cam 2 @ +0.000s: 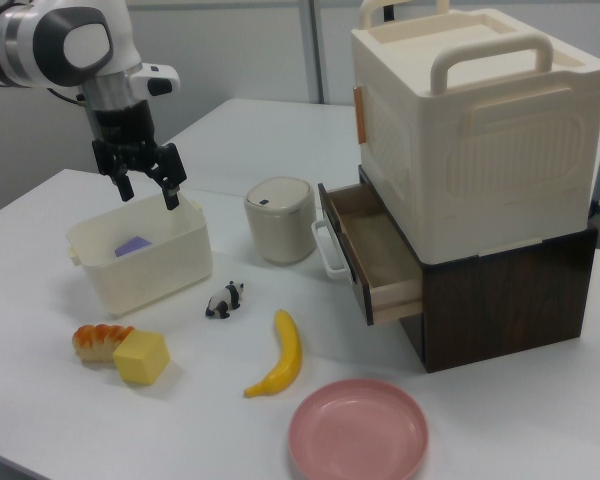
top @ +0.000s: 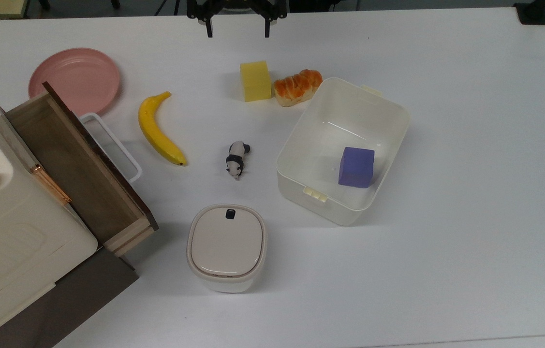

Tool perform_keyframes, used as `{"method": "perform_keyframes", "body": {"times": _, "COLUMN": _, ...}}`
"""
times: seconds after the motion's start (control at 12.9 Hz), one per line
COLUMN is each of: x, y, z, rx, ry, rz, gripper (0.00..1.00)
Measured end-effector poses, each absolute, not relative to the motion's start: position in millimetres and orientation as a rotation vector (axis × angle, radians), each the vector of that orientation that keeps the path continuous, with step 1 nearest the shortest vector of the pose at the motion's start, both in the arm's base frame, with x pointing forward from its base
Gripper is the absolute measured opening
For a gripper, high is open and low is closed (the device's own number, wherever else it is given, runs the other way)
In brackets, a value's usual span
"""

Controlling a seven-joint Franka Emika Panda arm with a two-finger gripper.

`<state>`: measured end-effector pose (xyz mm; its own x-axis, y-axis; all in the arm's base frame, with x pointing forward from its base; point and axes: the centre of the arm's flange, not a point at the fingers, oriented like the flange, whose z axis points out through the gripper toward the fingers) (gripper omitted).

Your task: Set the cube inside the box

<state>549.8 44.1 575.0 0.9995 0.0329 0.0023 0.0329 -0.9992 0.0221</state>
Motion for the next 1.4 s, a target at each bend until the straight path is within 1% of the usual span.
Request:
{"method": "perform_keyframes", "body": {"times": 0.39, "x": 543.8, "y": 44.2, "z": 584.6, "rx": 3.119, "ry": 0.056, "rz": 0.013, "gripper": 1.0}}
{"method": "perform_keyframes", "body": {"times": 1.24, "x": 543.4, "y": 44.3, "z": 584.4, "rx": 3.118, "ry": 0.07, "rz": 0.008, "gripper": 1.0}}
{"method": "perform_keyframes", "body": {"times": 1.4, "x": 543.4, "y": 43.3, "z": 584.4, "rx": 3.116, "ry": 0.125, "rz": 0.008, "gripper": 1.0}}
